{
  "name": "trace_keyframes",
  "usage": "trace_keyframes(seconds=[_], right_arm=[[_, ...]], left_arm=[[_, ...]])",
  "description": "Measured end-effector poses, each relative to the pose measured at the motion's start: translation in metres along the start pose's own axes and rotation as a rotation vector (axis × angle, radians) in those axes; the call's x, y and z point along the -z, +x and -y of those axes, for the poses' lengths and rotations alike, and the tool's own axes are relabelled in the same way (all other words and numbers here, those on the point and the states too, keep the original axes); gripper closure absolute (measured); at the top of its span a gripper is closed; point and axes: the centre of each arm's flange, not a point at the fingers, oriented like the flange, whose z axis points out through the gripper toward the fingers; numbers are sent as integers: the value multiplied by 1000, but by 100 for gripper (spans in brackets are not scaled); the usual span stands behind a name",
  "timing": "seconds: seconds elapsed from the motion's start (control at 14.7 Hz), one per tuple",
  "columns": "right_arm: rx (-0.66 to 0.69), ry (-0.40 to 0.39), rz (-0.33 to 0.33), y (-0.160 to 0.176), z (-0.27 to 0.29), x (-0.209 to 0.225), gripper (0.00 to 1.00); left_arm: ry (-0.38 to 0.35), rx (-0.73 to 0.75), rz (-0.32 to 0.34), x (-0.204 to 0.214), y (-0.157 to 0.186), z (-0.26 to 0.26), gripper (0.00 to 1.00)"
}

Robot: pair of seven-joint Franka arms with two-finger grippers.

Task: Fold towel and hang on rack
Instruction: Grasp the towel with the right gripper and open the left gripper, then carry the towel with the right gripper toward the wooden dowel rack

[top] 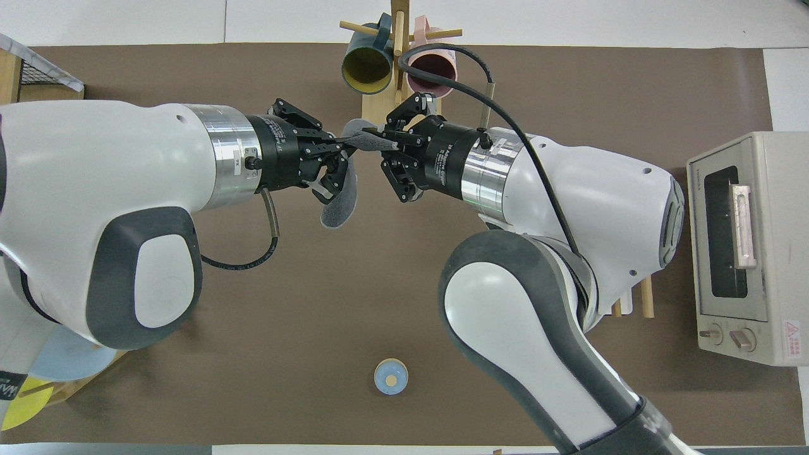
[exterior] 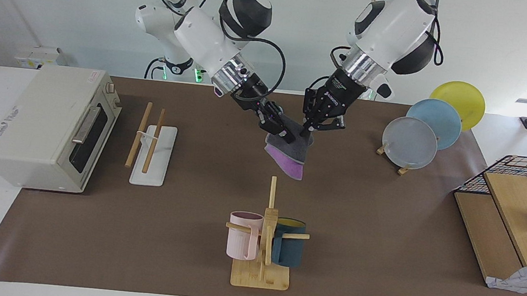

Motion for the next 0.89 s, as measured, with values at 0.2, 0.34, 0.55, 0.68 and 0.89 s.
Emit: trace_keyframes(seconds=[0.2, 0.34, 0.55, 0.68, 0.89], right_arm=[[39, -23, 6, 0, -1, -3, 98], [114, -72, 15, 3, -3, -4, 98], [399, -237, -15, 24, 2, 4, 98], [610, -366, -43, 33, 1, 14, 98], [822, -576, -95, 53, -7, 38, 98]], left_arm=[[3, -3, -10, -2, 4, 3, 57], [3, -26, -15, -3, 7, 5, 33], [0, -137, -40, -6, 23, 0, 1], [-10, -252, -69, -4, 47, -17, 0], [-25, -419, -109, 4, 84, -45, 0]])
